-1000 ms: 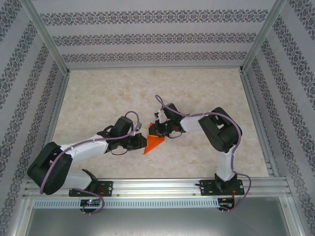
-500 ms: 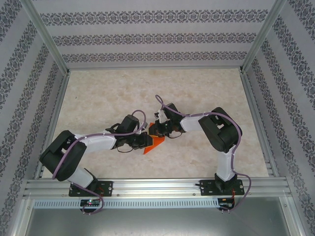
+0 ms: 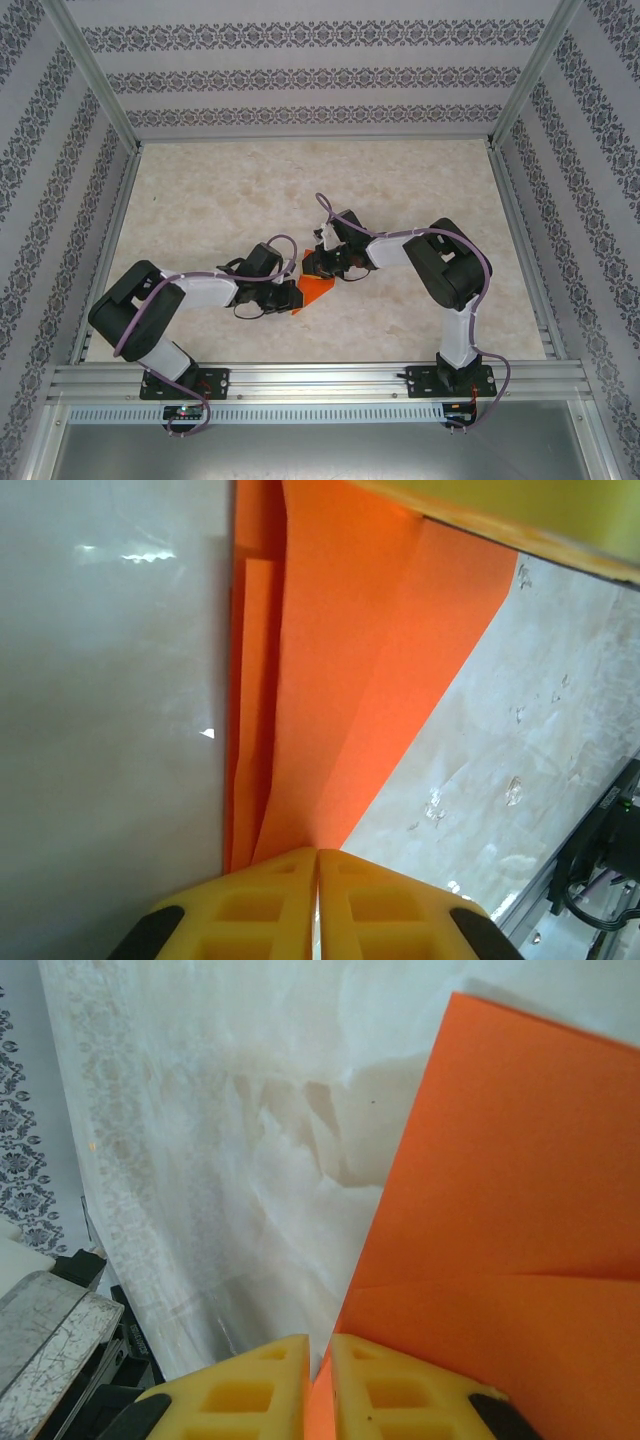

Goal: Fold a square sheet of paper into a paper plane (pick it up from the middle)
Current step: Fourth fold the wing at the center of the table.

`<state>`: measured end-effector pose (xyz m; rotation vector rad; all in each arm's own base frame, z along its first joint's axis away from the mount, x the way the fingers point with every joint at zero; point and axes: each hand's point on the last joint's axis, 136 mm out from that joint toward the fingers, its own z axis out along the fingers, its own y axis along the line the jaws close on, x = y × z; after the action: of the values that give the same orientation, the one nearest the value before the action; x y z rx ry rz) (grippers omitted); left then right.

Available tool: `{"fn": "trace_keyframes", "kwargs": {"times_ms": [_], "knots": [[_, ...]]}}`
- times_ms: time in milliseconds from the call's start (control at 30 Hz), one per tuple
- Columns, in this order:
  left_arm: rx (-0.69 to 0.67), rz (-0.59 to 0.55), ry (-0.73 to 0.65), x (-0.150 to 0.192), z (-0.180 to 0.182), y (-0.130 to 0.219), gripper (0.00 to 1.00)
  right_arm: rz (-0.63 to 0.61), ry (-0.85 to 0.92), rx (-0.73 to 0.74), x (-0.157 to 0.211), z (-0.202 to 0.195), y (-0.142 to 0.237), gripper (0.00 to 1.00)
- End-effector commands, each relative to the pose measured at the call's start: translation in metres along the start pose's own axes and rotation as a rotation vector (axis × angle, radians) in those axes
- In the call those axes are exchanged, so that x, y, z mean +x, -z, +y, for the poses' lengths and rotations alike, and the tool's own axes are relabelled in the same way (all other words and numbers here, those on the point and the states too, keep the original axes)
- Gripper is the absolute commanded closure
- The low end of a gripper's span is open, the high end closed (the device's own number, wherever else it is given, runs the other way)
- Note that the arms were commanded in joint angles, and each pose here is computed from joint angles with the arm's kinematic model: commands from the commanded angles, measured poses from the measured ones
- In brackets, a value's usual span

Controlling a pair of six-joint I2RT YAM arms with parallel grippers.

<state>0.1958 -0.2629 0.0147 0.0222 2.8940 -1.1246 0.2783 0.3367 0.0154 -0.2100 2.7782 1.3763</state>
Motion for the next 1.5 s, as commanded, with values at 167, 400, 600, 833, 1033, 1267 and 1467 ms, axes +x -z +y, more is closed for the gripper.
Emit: {"fn": "trace_keyframes", "kwargs": {"times_ms": [167, 400, 600, 833, 1033, 1267, 1467], "knots": [[-0.206, 0.098, 0.061, 0.053, 0.060, 0.012, 0.89, 0.087, -0.145, 0.275, 0.048, -0.088, -0.011, 0.85], [-0.129, 0.040, 0.043, 0.045, 0.038, 0.025, 0.89, 0.086, -0.141, 0.268, 0.046, -0.085, -0.012, 0.85], [0.035, -0.112, -0.043, 0.004, -0.027, 0.048, 0.87, 0.080, -0.144, 0.259, 0.045, -0.081, -0.012, 0.85], [0.048, -0.168, -0.064, -0.037, -0.047, 0.032, 0.87, 0.073, -0.150, 0.242, 0.042, -0.078, -0.014, 0.85], [0.039, -0.151, -0.048, -0.048, -0.038, 0.006, 0.89, 0.072, -0.155, 0.238, 0.042, -0.077, -0.014, 0.85], [-0.107, -0.112, 0.022, -0.038, 0.007, -0.012, 0.93, 0.070, -0.157, 0.225, 0.041, -0.074, -0.014, 0.85], [-0.250, -0.062, 0.090, -0.005, 0.058, -0.013, 0.99, -0.001, -0.120, 0.147, 0.017, -0.038, 0.007, 0.83]]}}
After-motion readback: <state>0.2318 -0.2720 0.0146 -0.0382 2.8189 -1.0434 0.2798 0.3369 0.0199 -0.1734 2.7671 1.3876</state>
